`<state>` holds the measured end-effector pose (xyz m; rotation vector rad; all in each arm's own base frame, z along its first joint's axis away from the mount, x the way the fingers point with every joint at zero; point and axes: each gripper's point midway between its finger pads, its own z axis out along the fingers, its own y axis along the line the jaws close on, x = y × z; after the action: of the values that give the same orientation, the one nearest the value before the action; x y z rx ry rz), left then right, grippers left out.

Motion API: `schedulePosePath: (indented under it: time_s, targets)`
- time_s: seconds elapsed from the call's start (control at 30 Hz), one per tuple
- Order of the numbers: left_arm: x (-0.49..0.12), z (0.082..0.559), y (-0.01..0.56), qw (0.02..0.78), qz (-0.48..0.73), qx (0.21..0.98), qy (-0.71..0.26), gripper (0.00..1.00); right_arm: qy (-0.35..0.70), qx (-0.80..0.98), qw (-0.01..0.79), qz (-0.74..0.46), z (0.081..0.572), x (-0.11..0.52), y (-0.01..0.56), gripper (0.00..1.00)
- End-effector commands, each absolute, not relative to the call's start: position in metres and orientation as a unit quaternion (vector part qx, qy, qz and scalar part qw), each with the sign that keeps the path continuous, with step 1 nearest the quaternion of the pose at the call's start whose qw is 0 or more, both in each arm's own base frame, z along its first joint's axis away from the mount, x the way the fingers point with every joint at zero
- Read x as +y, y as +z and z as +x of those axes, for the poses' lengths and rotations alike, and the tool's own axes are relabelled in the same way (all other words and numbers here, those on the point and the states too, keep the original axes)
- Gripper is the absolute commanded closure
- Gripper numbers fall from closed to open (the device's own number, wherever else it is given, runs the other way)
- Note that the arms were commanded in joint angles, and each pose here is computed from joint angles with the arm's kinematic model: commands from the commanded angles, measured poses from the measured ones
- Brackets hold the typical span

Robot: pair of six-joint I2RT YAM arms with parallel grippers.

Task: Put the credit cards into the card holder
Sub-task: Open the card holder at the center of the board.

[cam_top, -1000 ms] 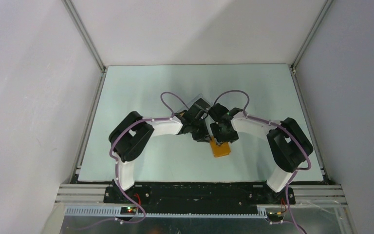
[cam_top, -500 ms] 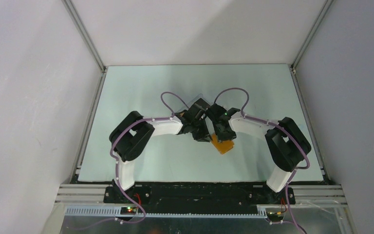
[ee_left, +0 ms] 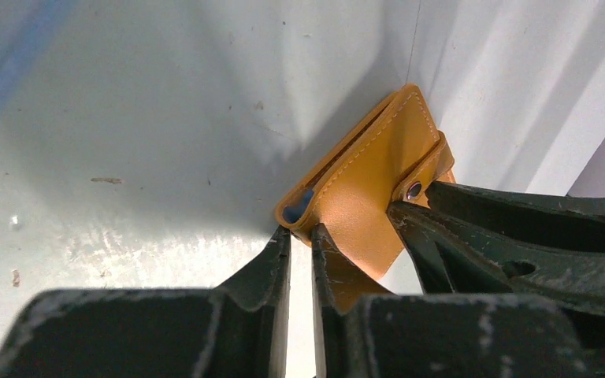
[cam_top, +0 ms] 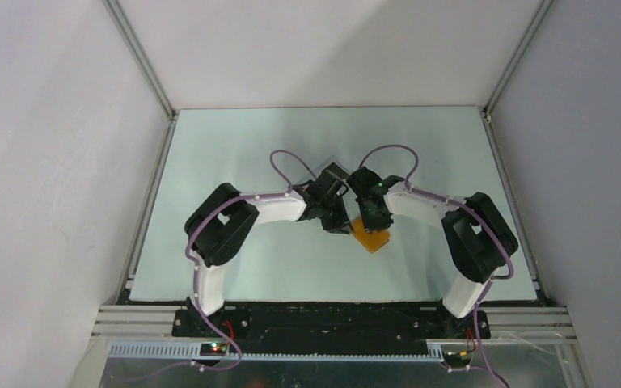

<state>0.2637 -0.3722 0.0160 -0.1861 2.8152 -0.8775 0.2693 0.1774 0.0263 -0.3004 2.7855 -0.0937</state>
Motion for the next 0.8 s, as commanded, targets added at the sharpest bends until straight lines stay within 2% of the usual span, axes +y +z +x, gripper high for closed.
schedulePosePath:
  time_s: [0.0, 0.2, 0.37, 0.5, 0.77]
  targets:
    - [-0.325, 0.244, -0.037, 0.069, -0.049, 0.982, -0.172, 0.9, -0.063, 0.981, 0.164, -0.083, 0.286, 0.149, 0.013, 0.71]
    - [-0.324, 0.244, -0.039, 0.066, -0.05, 0.982, -0.168, 0.91, 0.026, 0.99, 0.131, -0.041, 0.289, 0.151, 0.009, 0.73]
    - [-0.323, 0.243, -0.042, 0.06, -0.05, 0.984, -0.159, 0.93, 0.056, 0.987, 0.149, -0.028, 0.296, 0.151, 0.027, 0.72]
    - [-0.318, 0.241, -0.047, 0.051, -0.049, 0.988, -0.141, 1.0, 0.031, 0.984, 0.174, -0.02, 0.303, 0.14, 0.036, 0.72]
    - [-0.305, 0.232, -0.061, 0.029, -0.045, 0.994, -0.096, 1.0, -0.037, 0.977, 0.208, -0.017, 0.314, 0.119, 0.045, 0.75]
